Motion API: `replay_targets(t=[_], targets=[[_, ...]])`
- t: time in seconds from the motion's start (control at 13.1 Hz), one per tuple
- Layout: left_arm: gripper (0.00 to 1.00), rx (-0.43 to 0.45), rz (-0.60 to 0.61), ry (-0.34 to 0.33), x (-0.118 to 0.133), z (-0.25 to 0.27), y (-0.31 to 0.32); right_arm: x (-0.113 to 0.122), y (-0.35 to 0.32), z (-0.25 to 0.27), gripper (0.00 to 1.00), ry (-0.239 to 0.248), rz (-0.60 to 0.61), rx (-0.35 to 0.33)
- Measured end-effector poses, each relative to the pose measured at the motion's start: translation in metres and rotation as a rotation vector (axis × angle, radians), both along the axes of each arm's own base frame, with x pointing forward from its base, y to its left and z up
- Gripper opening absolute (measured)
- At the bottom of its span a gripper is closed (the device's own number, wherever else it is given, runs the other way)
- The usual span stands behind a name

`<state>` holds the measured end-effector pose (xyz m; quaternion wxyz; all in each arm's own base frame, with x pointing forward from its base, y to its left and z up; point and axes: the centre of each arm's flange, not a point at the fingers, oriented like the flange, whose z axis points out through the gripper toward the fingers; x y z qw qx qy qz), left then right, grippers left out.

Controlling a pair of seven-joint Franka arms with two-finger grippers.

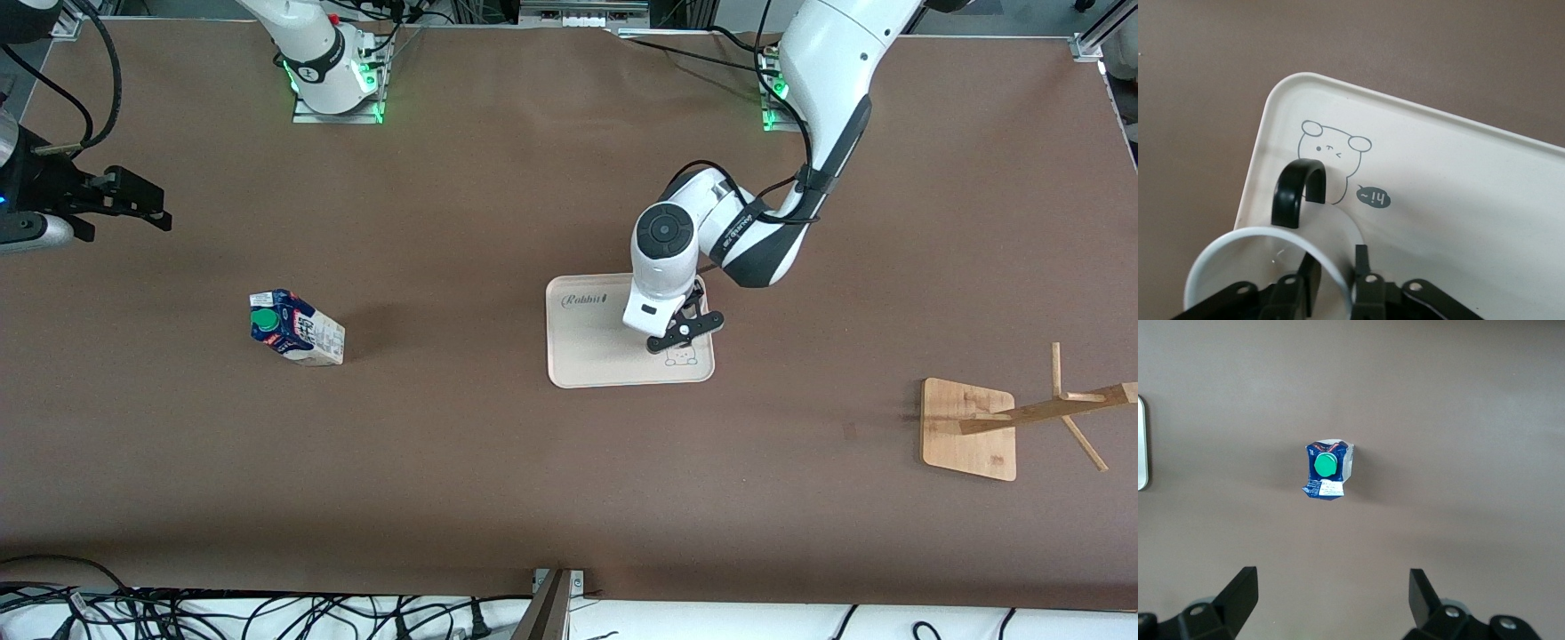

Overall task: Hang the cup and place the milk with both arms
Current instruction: 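Grasp the white mug by its rim with the left gripper, then lift the mug and carry it to the wooden mug stand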

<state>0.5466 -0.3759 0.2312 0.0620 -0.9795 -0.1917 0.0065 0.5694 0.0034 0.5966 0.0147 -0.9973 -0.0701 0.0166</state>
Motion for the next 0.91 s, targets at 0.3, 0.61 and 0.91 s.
replay_targets(t=[0.3, 0.61, 0.91], targets=[[0.07, -0.002, -0.002, -0.002, 0.0, 0.0, -0.001, 0.001, -0.002, -0.001, 1.0, 0.0, -0.008, -0.005], [0.07, -0.021, 0.009, -0.036, 0.012, 0.017, -0.001, 0.006, -0.002, -0.008, 1.0, -0.002, -0.009, -0.006], [0.07, -0.04, 0.007, -0.095, 0.032, 0.059, 0.013, -0.004, -0.002, -0.022, 1.0, 0.034, -0.011, -0.005]])
